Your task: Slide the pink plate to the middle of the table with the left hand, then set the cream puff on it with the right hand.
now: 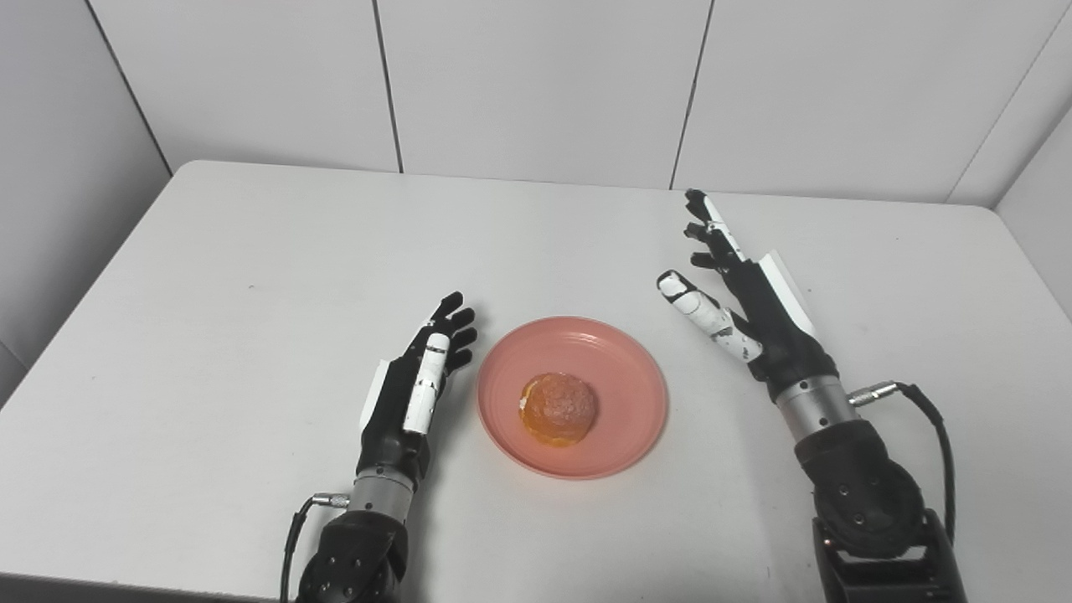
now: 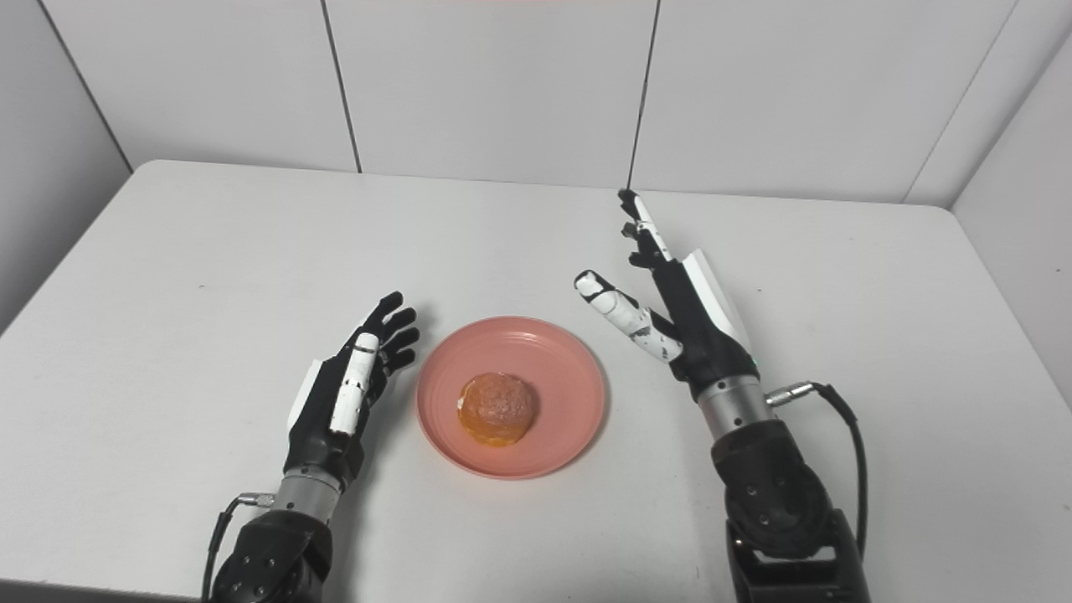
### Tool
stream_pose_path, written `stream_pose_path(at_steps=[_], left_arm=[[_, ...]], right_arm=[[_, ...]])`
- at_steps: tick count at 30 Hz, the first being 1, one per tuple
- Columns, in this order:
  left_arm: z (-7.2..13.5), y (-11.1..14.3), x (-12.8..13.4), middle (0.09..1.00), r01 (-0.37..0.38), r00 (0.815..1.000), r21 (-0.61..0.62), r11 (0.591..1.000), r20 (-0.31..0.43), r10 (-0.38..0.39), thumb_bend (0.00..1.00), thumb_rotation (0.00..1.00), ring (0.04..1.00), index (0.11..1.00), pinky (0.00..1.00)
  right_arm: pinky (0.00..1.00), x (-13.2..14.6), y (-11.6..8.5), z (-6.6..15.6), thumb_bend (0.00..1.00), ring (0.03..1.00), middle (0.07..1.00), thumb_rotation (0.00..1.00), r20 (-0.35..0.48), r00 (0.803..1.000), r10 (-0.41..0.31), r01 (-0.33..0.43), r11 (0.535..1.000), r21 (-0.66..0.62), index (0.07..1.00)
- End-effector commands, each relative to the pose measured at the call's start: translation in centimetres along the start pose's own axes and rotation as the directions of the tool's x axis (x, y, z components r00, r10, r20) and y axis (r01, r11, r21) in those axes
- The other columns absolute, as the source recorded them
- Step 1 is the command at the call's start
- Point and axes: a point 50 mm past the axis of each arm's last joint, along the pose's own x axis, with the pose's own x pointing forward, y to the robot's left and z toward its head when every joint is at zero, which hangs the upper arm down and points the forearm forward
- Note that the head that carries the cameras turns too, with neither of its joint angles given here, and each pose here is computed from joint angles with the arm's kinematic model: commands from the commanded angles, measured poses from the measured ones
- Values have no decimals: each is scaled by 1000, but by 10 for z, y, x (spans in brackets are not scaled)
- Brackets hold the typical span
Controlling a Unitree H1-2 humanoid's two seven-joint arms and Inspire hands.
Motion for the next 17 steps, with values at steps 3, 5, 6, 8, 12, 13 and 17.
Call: stream_pose_path(at_steps=[3, 5, 6, 8, 12, 13, 17], left_arm=[[13, 1, 7, 891, 8, 997, -1, 1000, 80, -8, 474, 1000, 881, 874, 877], [13, 3, 7, 893, 7, 997, -1, 1000, 79, -7, 473, 1000, 883, 875, 878], [13, 3, 7, 894, 7, 997, 0, 1000, 78, -6, 471, 1000, 884, 877, 878], [12, 3, 8, 894, 4, 997, -4, 1000, 72, -4, 461, 1000, 886, 877, 879], [10, 5, 9, 894, 4, 997, 2, 1000, 71, -4, 452, 1000, 888, 878, 880], [9, 5, 10, 894, 5, 997, 5, 1000, 72, -5, 459, 1000, 887, 879, 881], [6, 7, 10, 895, 8, 997, 13, 1000, 78, -9, 468, 1000, 888, 880, 884]], right_arm=[[891, -5, 5, 3, 818, 981, 1000, 1000, 21, 999, -44, 41, 991, 126, 1000], [918, -10, 8, -3, 821, 990, 1000, 1000, 0, 999, -36, 35, 985, 167, 1000], [927, -11, 10, -7, 822, 990, 1000, 1000, -8, 1000, -29, 30, 983, 181, 1000], [936, -12, 13, -14, 817, 986, 1000, 1000, -18, 1000, -9, 12, 979, 205, 1000], [939, -10, 19, -24, 814, 985, 1000, 1000, -18, 1000, 19, -14, 966, 257, 1000], [951, -9, 21, -26, 780, 992, 1000, 1000, -13, 1000, 24, -20, 962, 271, 1000], [982, -9, 25, -29, 767, 997, 1000, 1000, -15, 1000, 26, -20, 944, 328, 1000]])
